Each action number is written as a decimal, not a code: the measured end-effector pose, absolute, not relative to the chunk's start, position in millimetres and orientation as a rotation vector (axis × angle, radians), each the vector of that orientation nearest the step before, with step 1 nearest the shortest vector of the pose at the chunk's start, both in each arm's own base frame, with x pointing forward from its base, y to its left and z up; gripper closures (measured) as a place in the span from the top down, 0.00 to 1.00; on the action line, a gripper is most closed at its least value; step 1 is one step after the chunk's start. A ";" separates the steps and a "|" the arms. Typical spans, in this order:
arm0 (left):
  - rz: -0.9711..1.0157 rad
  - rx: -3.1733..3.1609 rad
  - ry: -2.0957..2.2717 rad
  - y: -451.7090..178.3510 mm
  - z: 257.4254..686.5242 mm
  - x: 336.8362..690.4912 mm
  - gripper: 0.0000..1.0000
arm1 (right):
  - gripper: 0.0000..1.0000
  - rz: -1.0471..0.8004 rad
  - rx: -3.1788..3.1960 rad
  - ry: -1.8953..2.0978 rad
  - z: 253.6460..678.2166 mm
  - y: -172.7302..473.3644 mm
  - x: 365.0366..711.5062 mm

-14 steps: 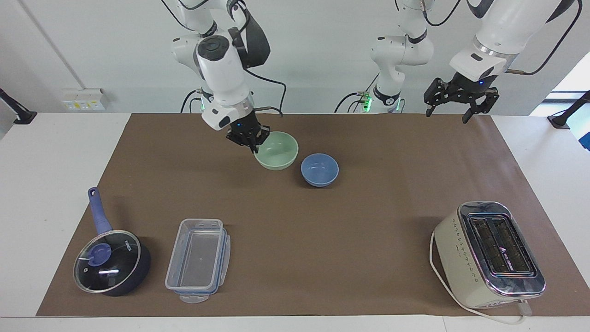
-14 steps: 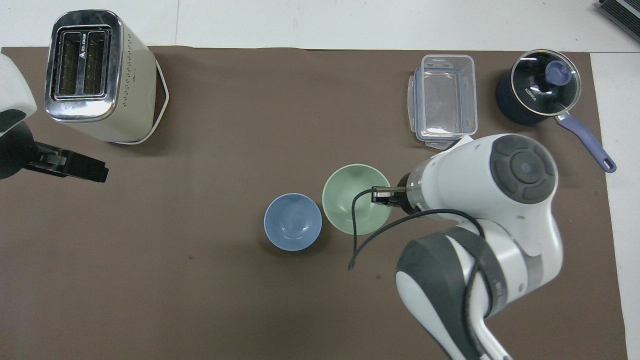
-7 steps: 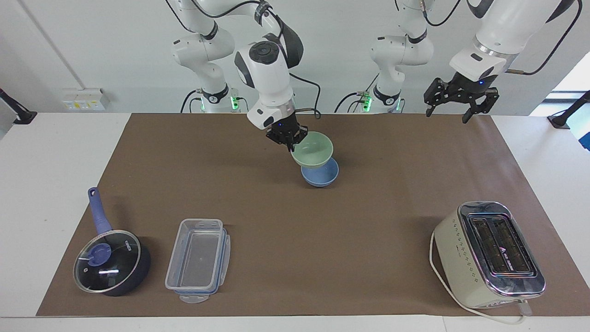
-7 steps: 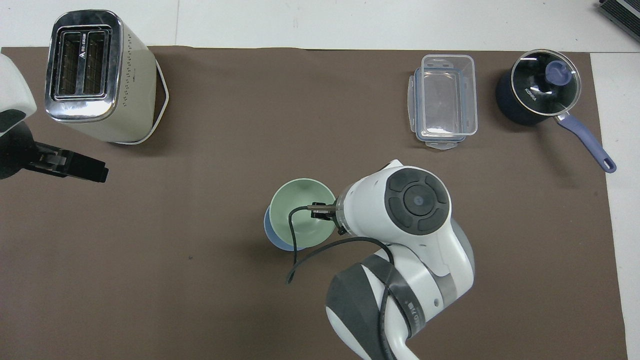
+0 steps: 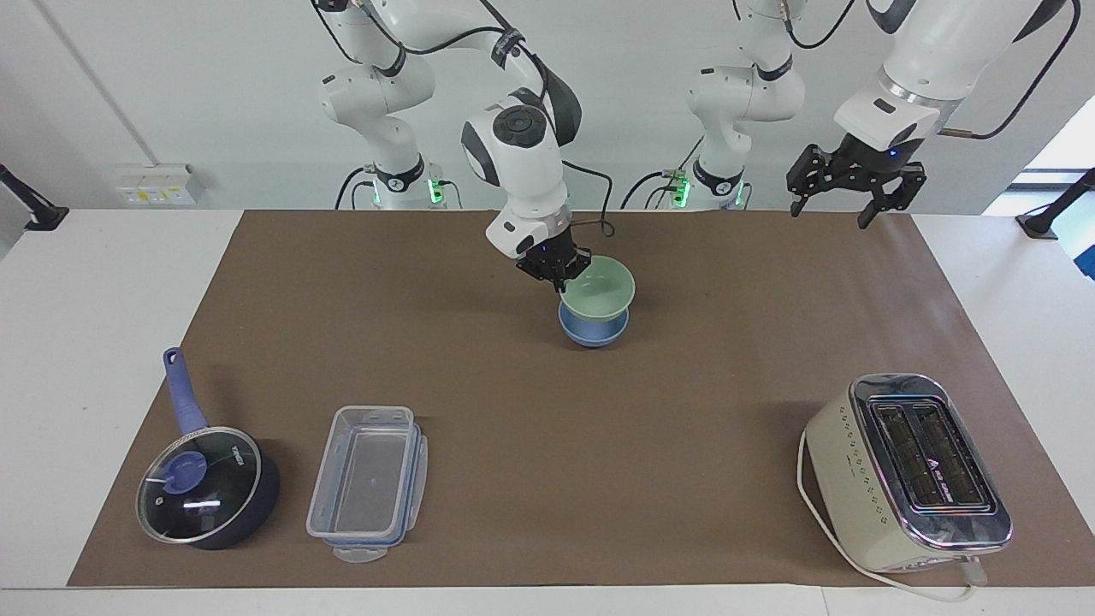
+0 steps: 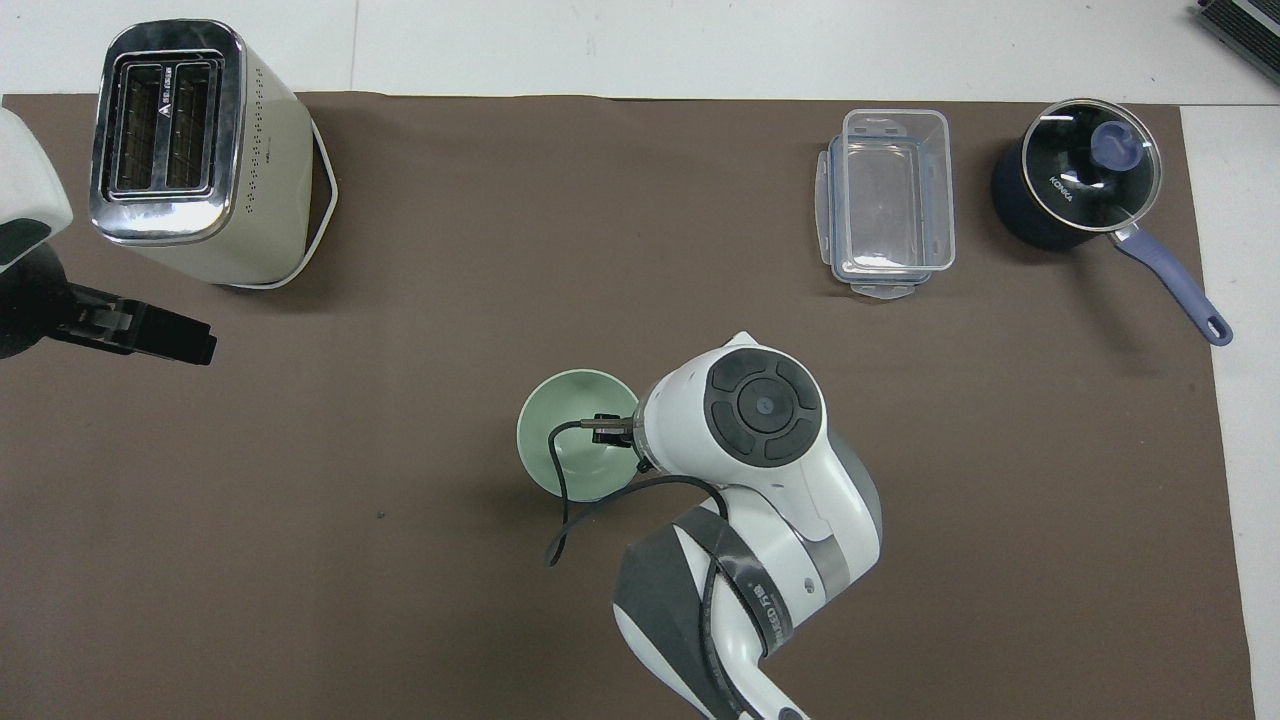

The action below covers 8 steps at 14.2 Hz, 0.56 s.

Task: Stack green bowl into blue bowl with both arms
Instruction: 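Lower the green bowl into the blue bowl with the right gripper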

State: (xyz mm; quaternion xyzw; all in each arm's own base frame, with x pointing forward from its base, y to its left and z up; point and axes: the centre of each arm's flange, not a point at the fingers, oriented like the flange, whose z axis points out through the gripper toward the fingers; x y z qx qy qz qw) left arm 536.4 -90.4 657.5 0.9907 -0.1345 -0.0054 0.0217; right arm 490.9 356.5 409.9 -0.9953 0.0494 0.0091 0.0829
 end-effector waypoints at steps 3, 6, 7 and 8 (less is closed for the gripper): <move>-0.016 3.070 -0.417 -90.4 657.6 536.4 1.00 | 0.05 0.025 -2.977 0.131 393.3 364.0 491.6; -0.016 3.070 -0.417 -90.4 657.7 536.3 1.00 | 0.05 0.023 -2.983 0.125 378.3 366.7 494.6; -0.016 3.070 -0.417 -90.4 657.7 536.3 1.00 | 0.05 0.024 -2.987 0.123 375.8 366.5 494.9; -0.016 3.070 -0.417 -90.5 657.8 536.3 1.00 | 0.05 0.024 -2.992 0.120 374.4 366.3 494.9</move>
